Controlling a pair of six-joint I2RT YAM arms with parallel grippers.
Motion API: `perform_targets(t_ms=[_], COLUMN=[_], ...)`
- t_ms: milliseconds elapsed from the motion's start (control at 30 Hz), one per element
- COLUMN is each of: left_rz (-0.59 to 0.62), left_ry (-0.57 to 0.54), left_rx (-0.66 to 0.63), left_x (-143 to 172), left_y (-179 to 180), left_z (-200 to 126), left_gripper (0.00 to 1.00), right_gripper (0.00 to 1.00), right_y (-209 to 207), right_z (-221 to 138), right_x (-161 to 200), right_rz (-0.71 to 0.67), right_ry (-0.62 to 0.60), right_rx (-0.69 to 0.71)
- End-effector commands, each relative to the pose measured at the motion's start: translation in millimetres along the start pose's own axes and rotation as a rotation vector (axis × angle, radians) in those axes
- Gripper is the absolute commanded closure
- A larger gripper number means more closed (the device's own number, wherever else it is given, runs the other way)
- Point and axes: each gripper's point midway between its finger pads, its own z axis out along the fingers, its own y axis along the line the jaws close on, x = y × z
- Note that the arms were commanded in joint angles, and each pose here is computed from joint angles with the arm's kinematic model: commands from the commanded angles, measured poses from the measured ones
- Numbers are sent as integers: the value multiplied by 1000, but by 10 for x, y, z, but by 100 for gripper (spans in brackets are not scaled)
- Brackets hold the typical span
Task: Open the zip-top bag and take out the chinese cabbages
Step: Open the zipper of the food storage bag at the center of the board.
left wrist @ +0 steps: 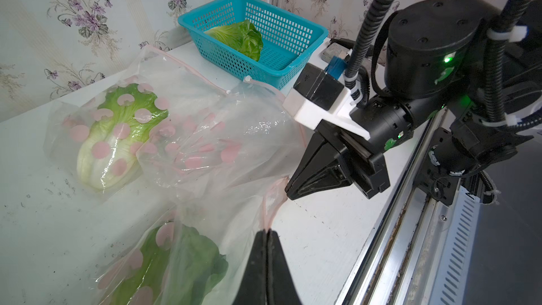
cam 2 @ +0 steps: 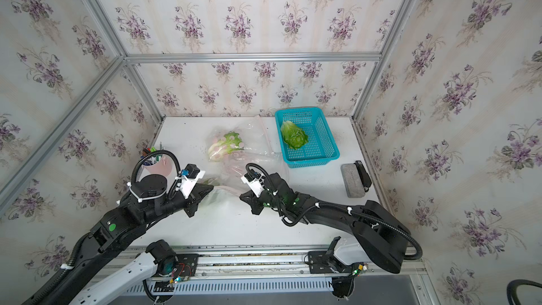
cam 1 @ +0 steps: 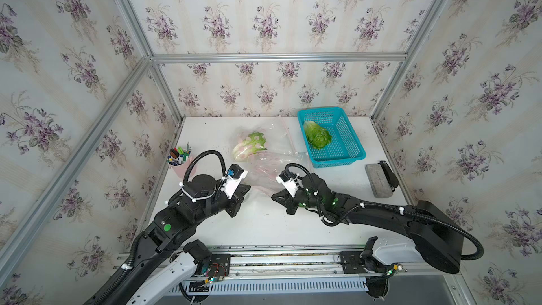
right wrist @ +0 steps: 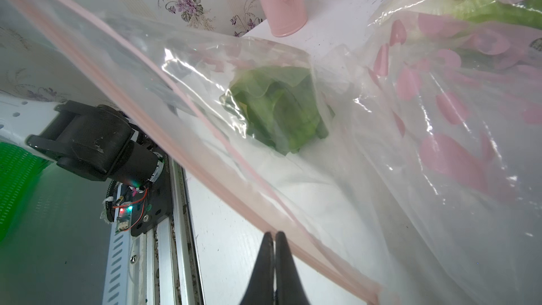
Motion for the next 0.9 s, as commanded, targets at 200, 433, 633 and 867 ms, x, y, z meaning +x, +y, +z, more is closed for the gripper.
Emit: perform_targets(t_ms=[200, 433, 633, 867], left_rz=[5, 3, 3, 1], left_ry=[-23, -24, -26, -15], left_rx=[40, 44, 38, 42], left_x=[-62, -46, -47, -42], left_y=[-68, -76, -67, -69], left_z=[5, -2, -7, 23], left_gripper=[100, 100, 100, 100], right_gripper=[100, 100, 95, 96], right_y=[-31, -25, 56, -41], right_z=[24, 20, -140, -175], right_x=[-126, -231, -345, -298], right_rz=[-52, -57, -20, 31], right_ry=[-21, -22, -57, -50], right_rx=[28, -22, -127, -105])
